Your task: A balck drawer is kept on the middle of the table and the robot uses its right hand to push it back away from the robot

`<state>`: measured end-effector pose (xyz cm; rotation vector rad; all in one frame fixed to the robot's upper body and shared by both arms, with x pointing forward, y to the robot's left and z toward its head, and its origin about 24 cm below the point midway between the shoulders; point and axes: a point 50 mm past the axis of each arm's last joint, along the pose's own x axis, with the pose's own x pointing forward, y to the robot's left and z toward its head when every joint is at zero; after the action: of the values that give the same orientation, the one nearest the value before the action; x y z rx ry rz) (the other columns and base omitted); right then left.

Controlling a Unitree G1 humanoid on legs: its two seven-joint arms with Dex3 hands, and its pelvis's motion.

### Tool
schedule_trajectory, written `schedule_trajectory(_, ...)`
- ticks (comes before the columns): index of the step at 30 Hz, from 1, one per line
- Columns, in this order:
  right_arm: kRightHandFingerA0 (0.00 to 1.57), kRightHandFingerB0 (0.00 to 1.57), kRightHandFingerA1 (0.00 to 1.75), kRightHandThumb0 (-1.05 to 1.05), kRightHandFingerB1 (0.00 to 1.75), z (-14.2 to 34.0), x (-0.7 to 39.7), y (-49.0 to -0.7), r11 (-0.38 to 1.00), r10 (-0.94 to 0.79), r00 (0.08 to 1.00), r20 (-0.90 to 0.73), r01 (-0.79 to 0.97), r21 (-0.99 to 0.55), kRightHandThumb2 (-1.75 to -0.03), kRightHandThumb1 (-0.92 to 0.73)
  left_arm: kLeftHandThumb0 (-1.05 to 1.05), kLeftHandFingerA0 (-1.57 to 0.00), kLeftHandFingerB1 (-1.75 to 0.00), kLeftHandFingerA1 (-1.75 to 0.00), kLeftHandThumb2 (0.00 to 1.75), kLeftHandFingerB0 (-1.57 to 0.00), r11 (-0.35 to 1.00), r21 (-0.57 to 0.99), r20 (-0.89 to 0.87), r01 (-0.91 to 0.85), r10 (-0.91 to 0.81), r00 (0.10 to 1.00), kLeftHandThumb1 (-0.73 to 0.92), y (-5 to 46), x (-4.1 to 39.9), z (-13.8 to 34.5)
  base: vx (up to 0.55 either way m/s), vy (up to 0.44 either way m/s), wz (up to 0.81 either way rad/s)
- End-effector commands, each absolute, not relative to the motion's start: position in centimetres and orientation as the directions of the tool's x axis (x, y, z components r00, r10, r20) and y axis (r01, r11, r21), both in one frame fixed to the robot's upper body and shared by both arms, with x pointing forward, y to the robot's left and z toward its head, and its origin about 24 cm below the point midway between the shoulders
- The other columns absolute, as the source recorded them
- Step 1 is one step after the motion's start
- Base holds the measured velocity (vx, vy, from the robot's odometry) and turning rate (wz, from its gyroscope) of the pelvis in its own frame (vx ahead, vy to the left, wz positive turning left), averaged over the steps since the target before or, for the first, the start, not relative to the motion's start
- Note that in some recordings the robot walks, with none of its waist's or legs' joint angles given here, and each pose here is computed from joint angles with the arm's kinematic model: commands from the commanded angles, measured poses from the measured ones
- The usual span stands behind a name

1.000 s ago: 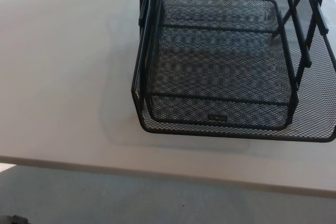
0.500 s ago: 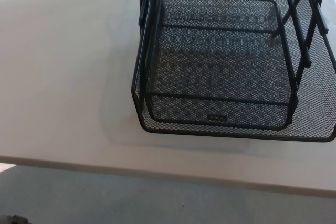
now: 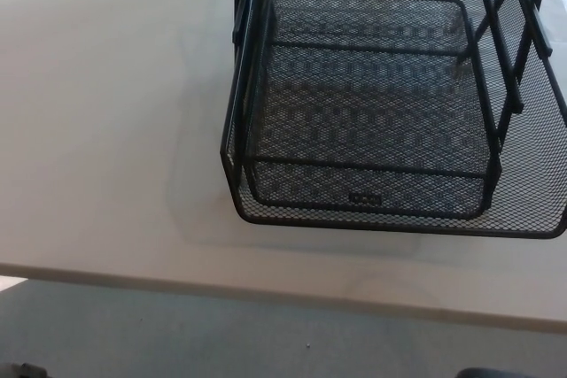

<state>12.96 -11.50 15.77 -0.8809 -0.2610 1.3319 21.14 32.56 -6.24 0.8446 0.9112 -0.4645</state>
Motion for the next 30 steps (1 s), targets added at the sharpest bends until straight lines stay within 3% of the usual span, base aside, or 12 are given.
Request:
schedule_trajectory(1, 0.42, 0.32, 0.41, -0.52, 0.34, 16.0, 14.0, -10.9, -0.144, 0.884, 0.156, -0.440, -0.805, -0.576, -0.64, -0.81, -0.56, -0.48, -0.33, -0.39, 0.62, -0.34, 0.592, 0.441, -0.837, 0.674, 0.001, 0.547, 0.70, 33.3, 20.9, -5.9, 0.00, 0.000, 0.00)
schedule_trajectory(20, 0.48, 0.35, 0.42, -0.50, 0.35, 14.0, 20.0, -7.8, -0.180, 0.819, 0.144, -0.555, -0.854, -0.487, -0.64, -0.78, -0.56, -0.49, -0.33, -0.39, 0.62, -0.33, 0.594, 0.437, -0.839, 0.676, 0.000, 0.544, 0.70, 33.2, 21.1, -5.9, 0.00, 0.000, 0.00)
schedule_trajectory(30, 0.46, 0.34, 0.41, -0.49, 0.34, 13.6, 22.9, -6.9, -0.183, 0.732, 0.241, -0.637, -0.831, -0.525, -0.63, -0.79, -0.55, -0.49, -0.34, -0.39, 0.62, -0.36, 0.587, 0.433, -0.839, 0.684, -0.016, 0.545, 0.74, 33.0, 21.1, -5.9, 0.00, 0.000, 0.00)
